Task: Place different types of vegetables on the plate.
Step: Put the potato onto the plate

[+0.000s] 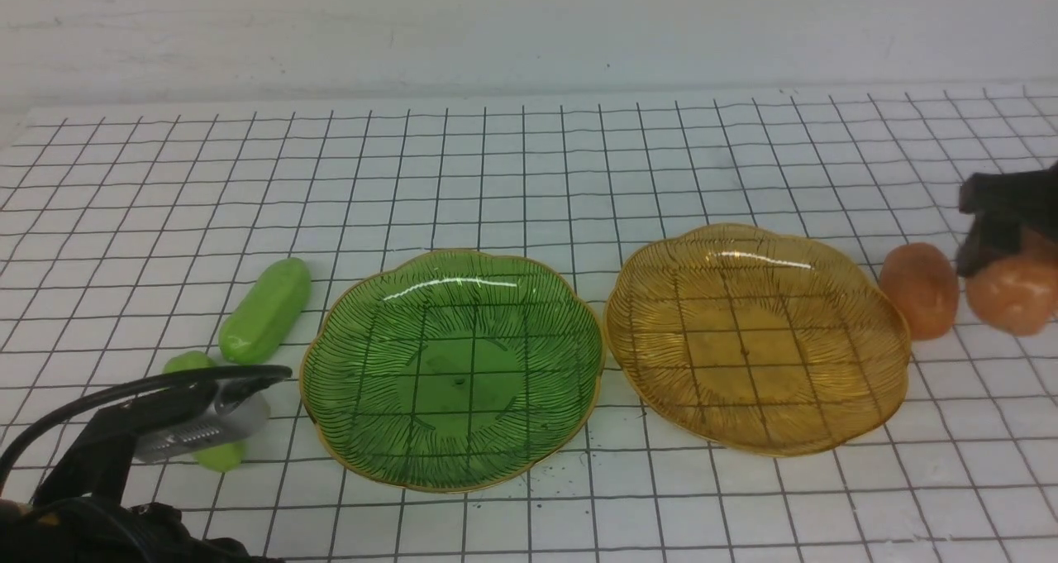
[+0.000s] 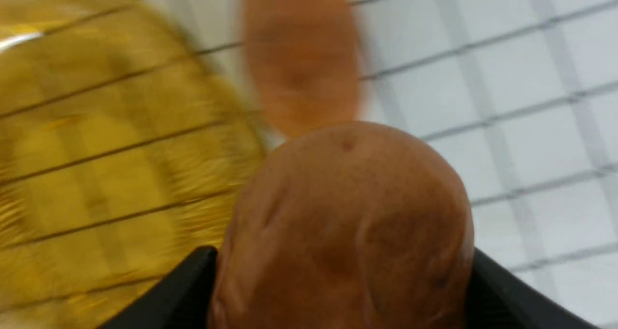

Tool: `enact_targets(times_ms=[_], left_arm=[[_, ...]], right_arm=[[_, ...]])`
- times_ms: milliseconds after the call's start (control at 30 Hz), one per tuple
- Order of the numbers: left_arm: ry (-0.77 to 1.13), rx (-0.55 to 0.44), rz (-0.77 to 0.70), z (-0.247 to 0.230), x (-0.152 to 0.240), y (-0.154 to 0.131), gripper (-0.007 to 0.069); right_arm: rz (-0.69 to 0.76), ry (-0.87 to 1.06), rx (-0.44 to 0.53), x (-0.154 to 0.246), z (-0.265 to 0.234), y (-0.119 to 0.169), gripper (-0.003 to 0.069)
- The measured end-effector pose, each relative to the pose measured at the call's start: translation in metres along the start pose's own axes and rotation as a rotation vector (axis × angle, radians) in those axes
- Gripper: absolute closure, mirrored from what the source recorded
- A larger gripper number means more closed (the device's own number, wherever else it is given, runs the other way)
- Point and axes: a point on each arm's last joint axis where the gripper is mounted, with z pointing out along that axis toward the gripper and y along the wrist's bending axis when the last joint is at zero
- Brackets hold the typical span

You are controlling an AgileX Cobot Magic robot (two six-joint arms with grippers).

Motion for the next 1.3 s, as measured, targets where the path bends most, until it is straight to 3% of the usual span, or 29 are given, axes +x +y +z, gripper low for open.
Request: enact_targets(times_ms=[67, 167, 433, 600, 700, 733, 1000, 1300], left_arm=[[-0.021, -0.006, 0.0, 0.0, -0.002, 0.001, 0.0517], [-0.031, -0.008, 0.0, 0.0, -0.003, 0.001, 0.0517], [-0.047, -0.013, 0.0, 0.0, -0.004, 0.001, 0.0517], [-0.047, -0.013, 0.0, 0.0, -0.004, 0.001, 0.0517], [-0.051, -0.014, 0.0, 0.0, -0.005, 0.001, 0.0517], [-0.052, -0.014, 0.0, 0.0, -0.005, 0.001, 0.0517], [-0.076, -0.02, 0.0, 0.0, -0.007, 0.002, 0.0517], [-0.081, -0.022, 0.0, 0.0, -0.007, 0.002, 0.0517]], right_arm=[[-0.07, 0.015, -0.086, 0.003, 0.007, 0.023, 0.0125], [-0.183, 0.015, -0.14, 0.007, 0.021, 0.052, 0.0125], [-0.335, 0.077, -0.122, 0.02, 0.063, 0.087, 0.0125], [-0.352, 0.075, -0.109, 0.02, 0.068, 0.087, 0.0116], [-0.39, 0.045, -0.07, 0.017, 0.069, 0.084, 0.001], [-0.395, 0.042, -0.068, 0.017, 0.069, 0.084, 0.001], [-0.415, -0.058, 0.099, 0.002, 0.066, 0.071, -0.0032], [-0.169, -0.215, 0.184, -0.034, 0.059, 0.031, -0.0015]])
